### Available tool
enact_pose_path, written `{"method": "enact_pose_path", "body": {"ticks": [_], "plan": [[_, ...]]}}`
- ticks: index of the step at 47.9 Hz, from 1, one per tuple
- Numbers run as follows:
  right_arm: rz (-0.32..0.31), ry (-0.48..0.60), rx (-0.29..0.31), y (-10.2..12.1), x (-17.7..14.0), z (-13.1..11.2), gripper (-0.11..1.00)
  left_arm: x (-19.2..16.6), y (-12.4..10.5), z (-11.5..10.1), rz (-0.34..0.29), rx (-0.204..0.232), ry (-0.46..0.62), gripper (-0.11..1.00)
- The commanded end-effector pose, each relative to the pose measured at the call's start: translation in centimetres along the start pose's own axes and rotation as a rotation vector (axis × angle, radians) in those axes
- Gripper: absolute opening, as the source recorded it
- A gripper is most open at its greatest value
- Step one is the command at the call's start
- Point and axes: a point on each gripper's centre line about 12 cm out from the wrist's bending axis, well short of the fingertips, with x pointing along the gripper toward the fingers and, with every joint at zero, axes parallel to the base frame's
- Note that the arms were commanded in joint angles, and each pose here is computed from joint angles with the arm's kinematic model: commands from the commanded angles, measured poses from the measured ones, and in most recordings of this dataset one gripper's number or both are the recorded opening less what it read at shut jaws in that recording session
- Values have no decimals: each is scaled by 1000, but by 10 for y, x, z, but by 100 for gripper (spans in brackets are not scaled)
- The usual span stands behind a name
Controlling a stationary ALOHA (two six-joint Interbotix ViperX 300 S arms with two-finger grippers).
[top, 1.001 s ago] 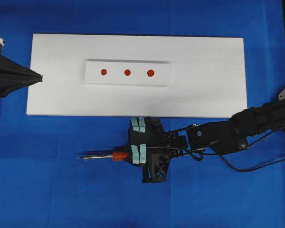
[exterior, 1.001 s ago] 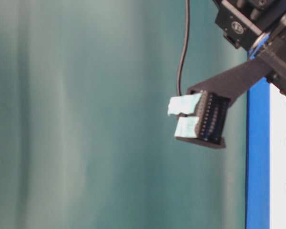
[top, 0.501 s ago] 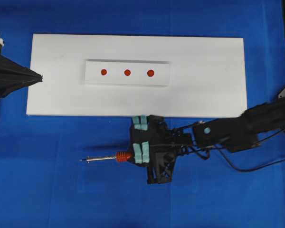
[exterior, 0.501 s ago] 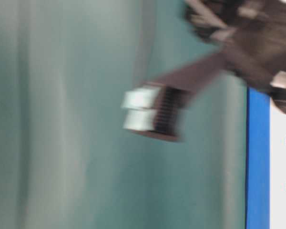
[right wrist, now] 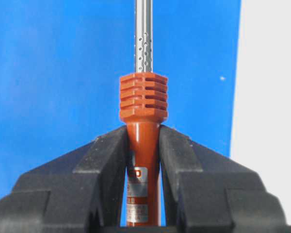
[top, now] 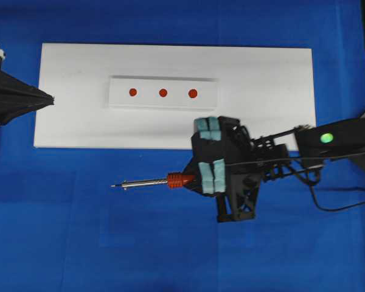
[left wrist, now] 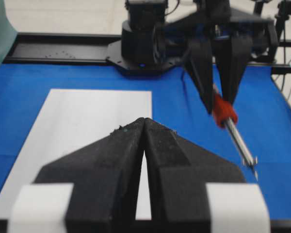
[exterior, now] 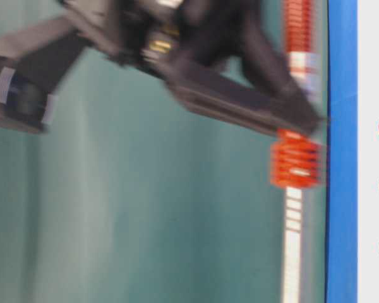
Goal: Touch the tip of the soldering iron to the mark.
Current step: 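Lift the soldering iron with the right gripper, tip pointing down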
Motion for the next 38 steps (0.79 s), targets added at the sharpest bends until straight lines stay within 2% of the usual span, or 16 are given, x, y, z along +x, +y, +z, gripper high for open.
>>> {"method": "enact_pose_path", "body": {"ticks": [1,16,22,26,38], "plan": [[12,-51,-6,7,-25,23,6,1,0,4,-2,0,-14,0],[0,-35,-29,10,-29,27,6,1,0,3,-2,-2,-12,0],[-20,-38,-42,4,-29,28,6,1,0,3,-2,0,-11,0],[-47,-38,-45,-6,-30,30,6,1,0,3,-2,-2,-11,0],[-172,-23,-45,-55,-36,36,6,1,0,3,-2,-11,-8,0]]}}
